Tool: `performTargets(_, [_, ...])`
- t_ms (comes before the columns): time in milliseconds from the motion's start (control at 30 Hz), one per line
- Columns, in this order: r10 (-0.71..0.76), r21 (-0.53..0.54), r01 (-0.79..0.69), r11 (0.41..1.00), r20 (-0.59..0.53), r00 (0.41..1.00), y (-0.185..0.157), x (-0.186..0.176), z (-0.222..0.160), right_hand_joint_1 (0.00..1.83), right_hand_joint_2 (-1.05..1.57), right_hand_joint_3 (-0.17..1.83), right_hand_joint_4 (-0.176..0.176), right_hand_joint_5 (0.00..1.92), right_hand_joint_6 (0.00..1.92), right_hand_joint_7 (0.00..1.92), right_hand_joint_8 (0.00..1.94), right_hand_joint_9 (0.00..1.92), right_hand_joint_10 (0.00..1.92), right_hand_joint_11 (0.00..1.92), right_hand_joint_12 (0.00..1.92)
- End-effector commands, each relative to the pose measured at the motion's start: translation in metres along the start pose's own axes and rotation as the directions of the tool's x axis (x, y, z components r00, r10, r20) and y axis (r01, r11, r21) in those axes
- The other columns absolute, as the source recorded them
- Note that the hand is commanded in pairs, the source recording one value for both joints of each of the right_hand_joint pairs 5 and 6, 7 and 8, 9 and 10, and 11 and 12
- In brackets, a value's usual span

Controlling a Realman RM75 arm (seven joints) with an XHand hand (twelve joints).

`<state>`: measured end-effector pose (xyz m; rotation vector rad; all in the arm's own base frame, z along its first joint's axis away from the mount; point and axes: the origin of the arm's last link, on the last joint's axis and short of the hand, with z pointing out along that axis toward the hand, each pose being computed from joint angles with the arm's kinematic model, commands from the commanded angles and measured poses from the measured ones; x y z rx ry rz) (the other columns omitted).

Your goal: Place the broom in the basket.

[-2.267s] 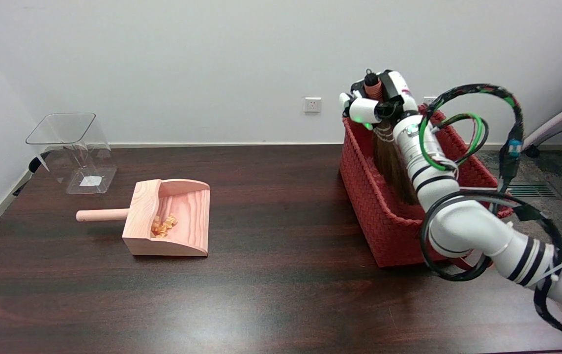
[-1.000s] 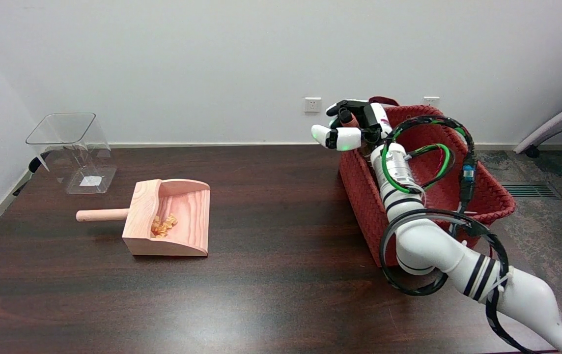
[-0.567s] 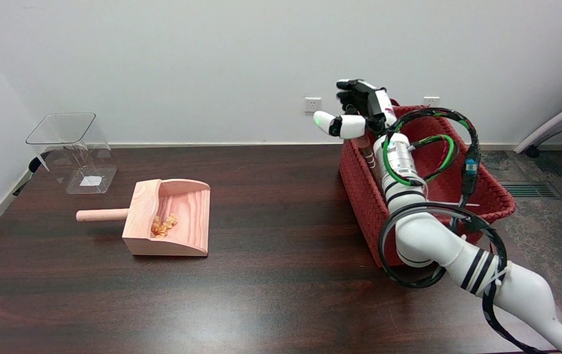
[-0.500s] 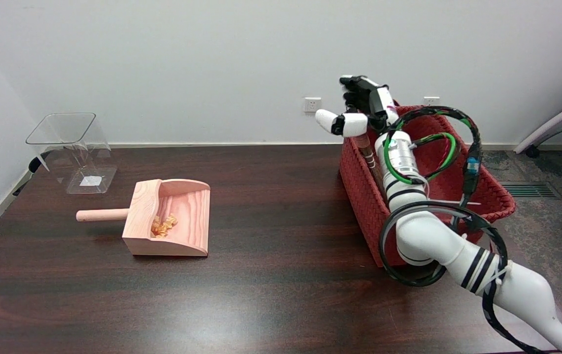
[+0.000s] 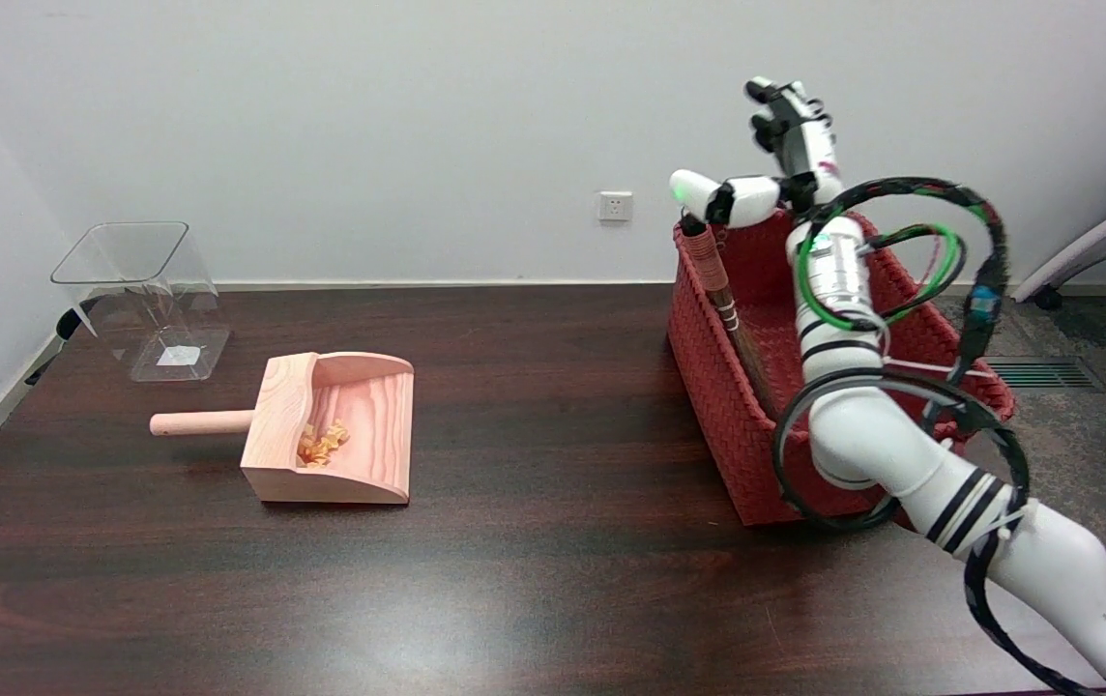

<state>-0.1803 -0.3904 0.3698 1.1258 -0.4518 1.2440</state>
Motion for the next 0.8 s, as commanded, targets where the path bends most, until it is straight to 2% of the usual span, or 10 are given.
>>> performTargets(33, [-0.125,0.017,0.131,0.991,-0.198,0.972,0.005,0.1,0.026,1.07,-0.37,1.24,0.0,0.27,0.27,0.0,0.0,0.27,0.27,0.27,0.27])
performTargets(333, [-0.193,-0.037,0.191,0.981,-0.307,0.932,0.021,0.154,0.03,1.04,-0.35,1.19,0.0,0.27,0.27,0.0,0.0,0.27,0.27,0.27,0.27])
performTargets(800, [-0.129,-0.064,0.113,0.991,-0.331,0.935,0.045,0.172,0.019,1.02,-0.35,1.15,0.0,0.23,0.23,0.0,0.0,0.23,0.23,0.23,0.23])
